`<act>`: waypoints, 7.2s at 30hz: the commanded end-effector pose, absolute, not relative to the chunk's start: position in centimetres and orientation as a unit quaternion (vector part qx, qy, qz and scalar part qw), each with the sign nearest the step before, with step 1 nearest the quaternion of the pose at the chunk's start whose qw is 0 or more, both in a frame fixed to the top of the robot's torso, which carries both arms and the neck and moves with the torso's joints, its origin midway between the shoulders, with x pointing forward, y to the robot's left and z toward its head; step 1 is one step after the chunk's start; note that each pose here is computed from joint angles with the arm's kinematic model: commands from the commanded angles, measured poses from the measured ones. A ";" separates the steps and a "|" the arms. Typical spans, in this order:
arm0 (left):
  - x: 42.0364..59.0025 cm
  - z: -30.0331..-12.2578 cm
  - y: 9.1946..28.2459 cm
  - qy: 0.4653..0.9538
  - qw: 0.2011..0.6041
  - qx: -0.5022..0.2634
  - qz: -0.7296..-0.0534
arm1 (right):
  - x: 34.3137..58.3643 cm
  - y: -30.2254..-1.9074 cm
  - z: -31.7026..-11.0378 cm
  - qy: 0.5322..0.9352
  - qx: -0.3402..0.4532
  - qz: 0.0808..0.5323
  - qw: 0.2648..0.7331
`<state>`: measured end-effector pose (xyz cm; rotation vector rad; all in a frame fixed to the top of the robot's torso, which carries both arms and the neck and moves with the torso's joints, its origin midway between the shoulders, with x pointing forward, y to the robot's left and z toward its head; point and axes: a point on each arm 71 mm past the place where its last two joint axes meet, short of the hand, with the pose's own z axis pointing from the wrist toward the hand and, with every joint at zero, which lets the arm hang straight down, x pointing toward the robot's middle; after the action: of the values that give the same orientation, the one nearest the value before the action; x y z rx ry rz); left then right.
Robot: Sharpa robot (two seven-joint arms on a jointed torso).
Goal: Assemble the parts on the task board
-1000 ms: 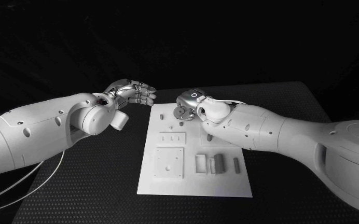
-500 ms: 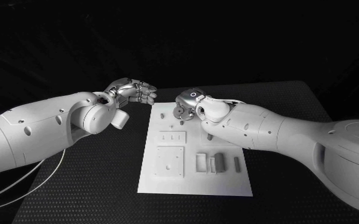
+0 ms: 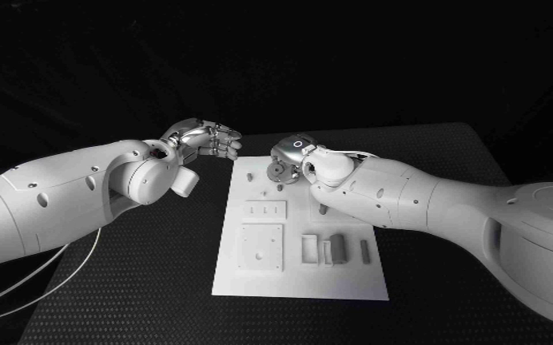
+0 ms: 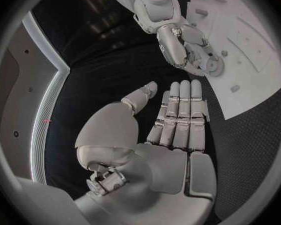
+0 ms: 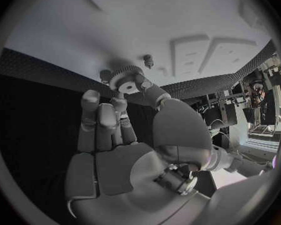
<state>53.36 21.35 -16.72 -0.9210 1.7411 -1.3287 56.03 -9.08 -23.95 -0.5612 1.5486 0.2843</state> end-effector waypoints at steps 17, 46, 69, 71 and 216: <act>53.3 -16.6 21.3 0.679 0.370 -0.354 -0.525 | 55.7 -9.2 -24.7 0.697 -0.257 0.119 0.659; 53.3 -16.6 21.4 0.678 0.372 -0.355 -0.524 | 55.9 -10.4 -25.5 0.745 -0.226 0.127 0.615; 53.3 -16.6 21.7 0.678 0.375 -0.357 -0.522 | 55.9 -12.4 -24.4 0.721 -0.202 0.135 0.649; 53.3 -16.6 21.8 0.677 0.375 -0.358 -0.522 | 56.0 -12.5 -24.1 0.714 -0.196 0.141 0.657; 53.7 -18.9 23.6 0.686 0.374 -0.367 -0.505 | 55.2 -28.0 -26.9 0.776 -0.055 0.164 0.606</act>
<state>53.71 23.79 -19.02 -0.9544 1.7535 -1.2725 55.38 -27.98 -26.45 -0.1098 1.7755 0.3929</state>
